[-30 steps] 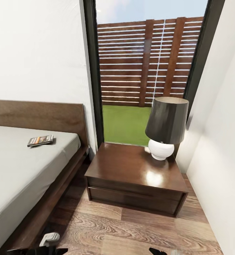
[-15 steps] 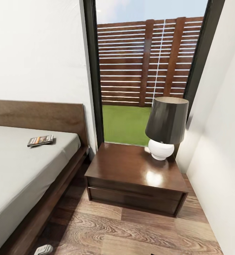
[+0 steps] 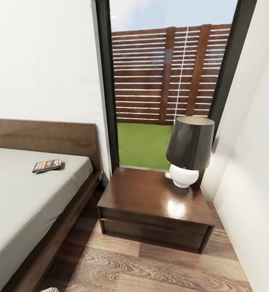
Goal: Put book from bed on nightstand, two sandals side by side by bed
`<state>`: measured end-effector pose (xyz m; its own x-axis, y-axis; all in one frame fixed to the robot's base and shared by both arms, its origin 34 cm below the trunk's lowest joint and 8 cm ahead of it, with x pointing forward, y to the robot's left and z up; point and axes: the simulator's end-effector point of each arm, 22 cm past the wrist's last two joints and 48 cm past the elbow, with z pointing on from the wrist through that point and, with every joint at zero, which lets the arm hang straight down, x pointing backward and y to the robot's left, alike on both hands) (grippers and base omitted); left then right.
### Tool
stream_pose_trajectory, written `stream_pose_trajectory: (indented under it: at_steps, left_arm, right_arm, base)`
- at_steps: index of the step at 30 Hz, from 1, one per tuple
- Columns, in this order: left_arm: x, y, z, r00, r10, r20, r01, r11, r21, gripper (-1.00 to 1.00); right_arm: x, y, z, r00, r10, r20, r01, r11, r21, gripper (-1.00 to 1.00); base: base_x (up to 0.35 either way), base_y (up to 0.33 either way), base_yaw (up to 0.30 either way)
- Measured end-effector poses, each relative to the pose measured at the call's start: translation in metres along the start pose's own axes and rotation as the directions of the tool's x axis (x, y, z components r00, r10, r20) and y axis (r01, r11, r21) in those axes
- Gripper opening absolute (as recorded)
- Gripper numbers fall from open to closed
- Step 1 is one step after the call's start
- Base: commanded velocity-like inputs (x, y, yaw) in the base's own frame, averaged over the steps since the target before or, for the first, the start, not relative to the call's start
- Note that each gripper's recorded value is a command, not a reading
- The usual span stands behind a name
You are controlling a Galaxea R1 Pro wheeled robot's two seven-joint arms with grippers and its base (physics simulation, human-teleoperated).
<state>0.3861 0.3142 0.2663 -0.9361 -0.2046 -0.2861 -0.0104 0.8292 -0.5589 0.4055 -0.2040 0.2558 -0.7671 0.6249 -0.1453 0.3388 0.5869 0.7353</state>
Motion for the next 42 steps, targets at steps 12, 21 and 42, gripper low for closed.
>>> stream_pose_trajectory:
  at_steps: [12,21,42]
  left_arm:
    - [-0.014,-0.004,-0.018,1.0,0.0,0.0,0.0,0.999,-0.052,1.0]
    - [-0.023,-0.015,-0.032,1.0,0.002,-0.002,-0.002,0.999,-0.054,1.0]
    - [-0.045,-0.041,-0.063,1.0,-0.001,-0.005,0.001,0.999,-0.052,1.0]
  right_arm:
    - [-0.008,0.008,-0.014,1.0,0.0,-0.001,0.0,0.998,0.066,1.0]
    - [-0.014,0.018,-0.025,1.0,0.0,-0.001,0.001,0.996,0.094,1.0]
    - [-0.024,0.036,-0.048,1.0,-0.003,0.001,0.003,0.98,0.2,1.0]
  base:
    - [0.0,0.0,0.0]
    - [0.0,0.0,0.0]
    - [0.0,0.0,0.0]
